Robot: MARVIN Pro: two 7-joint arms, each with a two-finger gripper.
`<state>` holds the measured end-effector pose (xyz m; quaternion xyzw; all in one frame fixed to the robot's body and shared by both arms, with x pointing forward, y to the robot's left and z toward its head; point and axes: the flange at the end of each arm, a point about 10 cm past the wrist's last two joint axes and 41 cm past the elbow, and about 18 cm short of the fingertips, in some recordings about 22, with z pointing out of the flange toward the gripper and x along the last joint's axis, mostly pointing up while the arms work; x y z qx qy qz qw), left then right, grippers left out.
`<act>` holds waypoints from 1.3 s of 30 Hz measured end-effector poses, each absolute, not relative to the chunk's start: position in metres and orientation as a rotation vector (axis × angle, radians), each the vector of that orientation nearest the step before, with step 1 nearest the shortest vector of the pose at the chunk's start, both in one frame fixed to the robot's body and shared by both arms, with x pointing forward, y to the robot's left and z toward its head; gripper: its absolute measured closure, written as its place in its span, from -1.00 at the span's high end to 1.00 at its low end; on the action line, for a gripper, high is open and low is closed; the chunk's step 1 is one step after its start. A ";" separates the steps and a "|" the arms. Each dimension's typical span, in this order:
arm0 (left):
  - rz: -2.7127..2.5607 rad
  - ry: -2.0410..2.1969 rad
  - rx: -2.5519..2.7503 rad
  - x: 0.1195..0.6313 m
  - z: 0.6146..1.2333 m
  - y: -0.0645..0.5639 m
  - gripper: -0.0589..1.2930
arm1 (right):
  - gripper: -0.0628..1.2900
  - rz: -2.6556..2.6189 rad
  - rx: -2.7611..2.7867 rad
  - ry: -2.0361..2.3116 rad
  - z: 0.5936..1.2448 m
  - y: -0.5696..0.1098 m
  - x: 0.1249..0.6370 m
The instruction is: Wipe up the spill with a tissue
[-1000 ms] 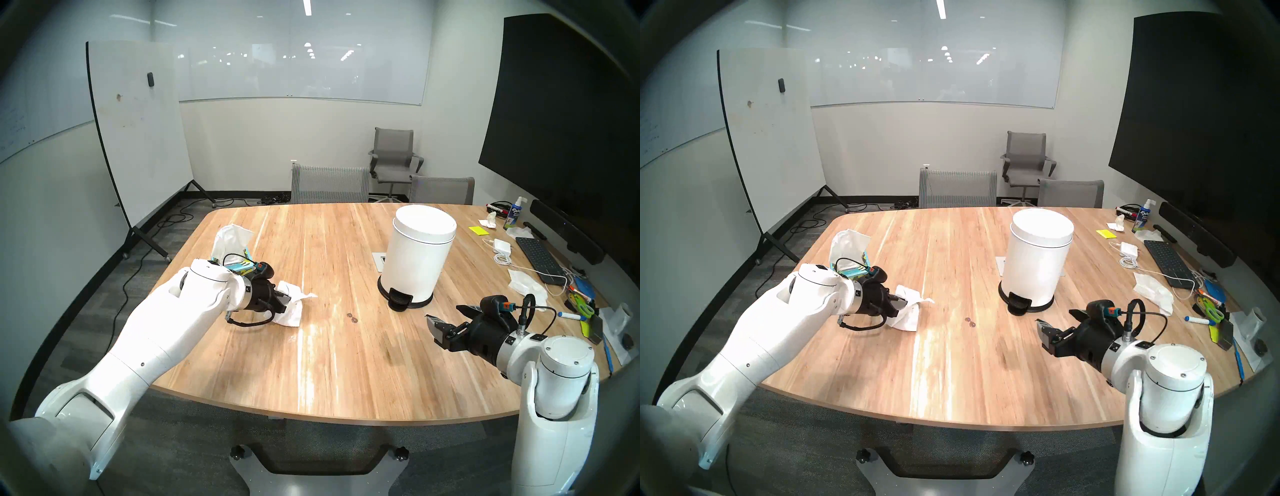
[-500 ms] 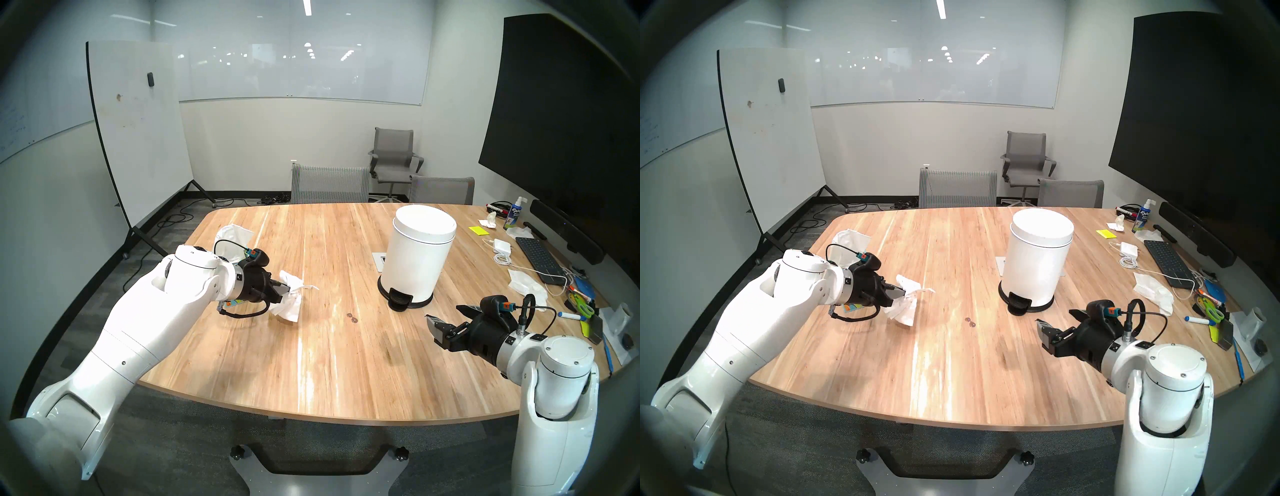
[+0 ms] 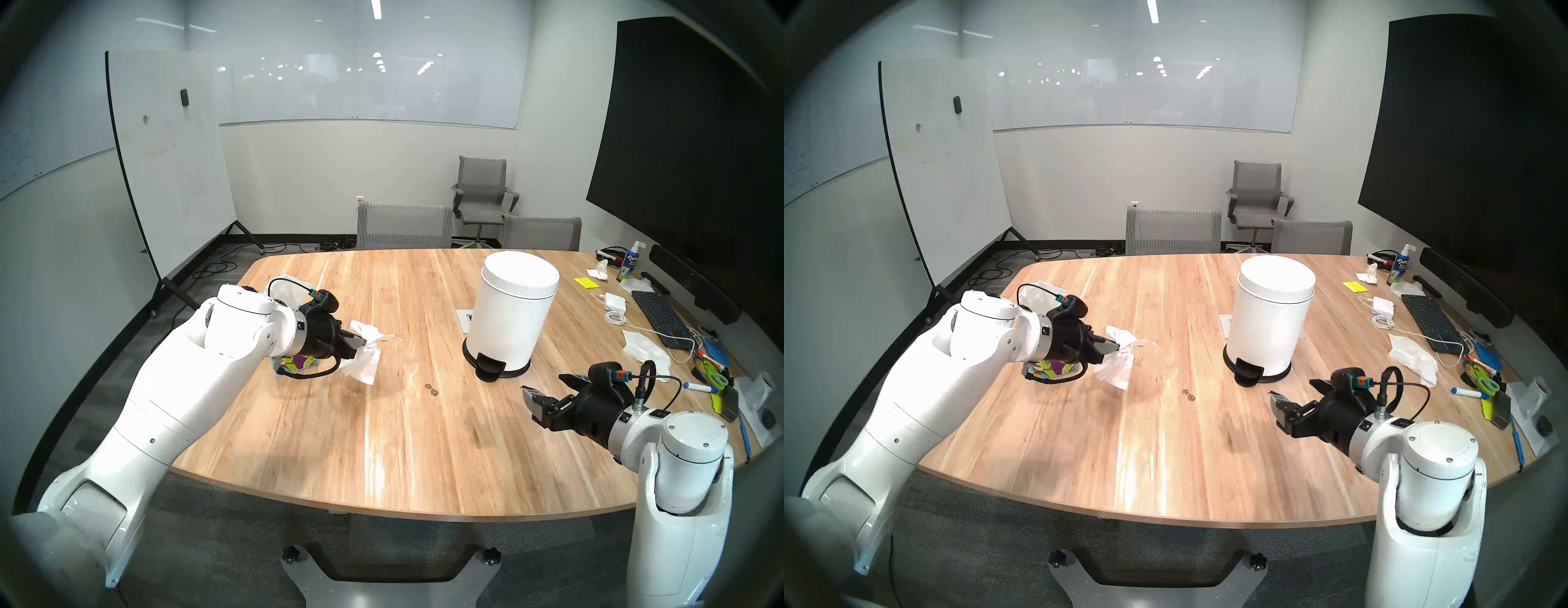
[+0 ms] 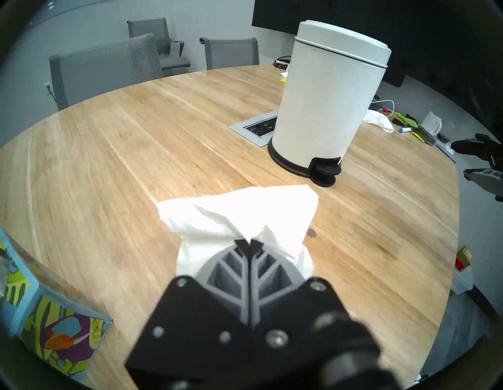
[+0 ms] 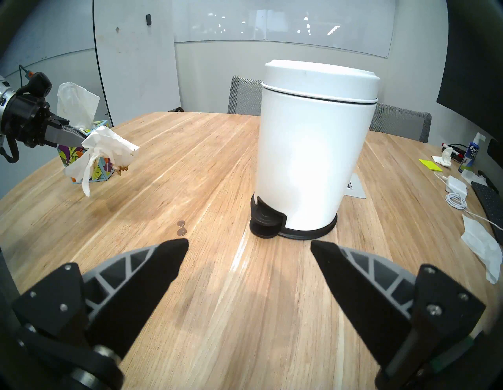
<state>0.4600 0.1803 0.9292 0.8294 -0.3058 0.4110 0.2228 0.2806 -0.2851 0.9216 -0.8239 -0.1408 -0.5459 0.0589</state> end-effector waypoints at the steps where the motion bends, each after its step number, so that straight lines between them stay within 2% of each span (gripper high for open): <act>1: 1.138 -0.844 2.288 0.460 0.932 0.177 -0.94 | 0.91 -1.653 -2.495 -0.426 0.922 -0.285 0.281; 39: 1.151 -0.944 2.273 0.439 0.938 0.099 -0.94 | 0.91 -1.654 -2.495 -0.427 0.922 -0.285 0.281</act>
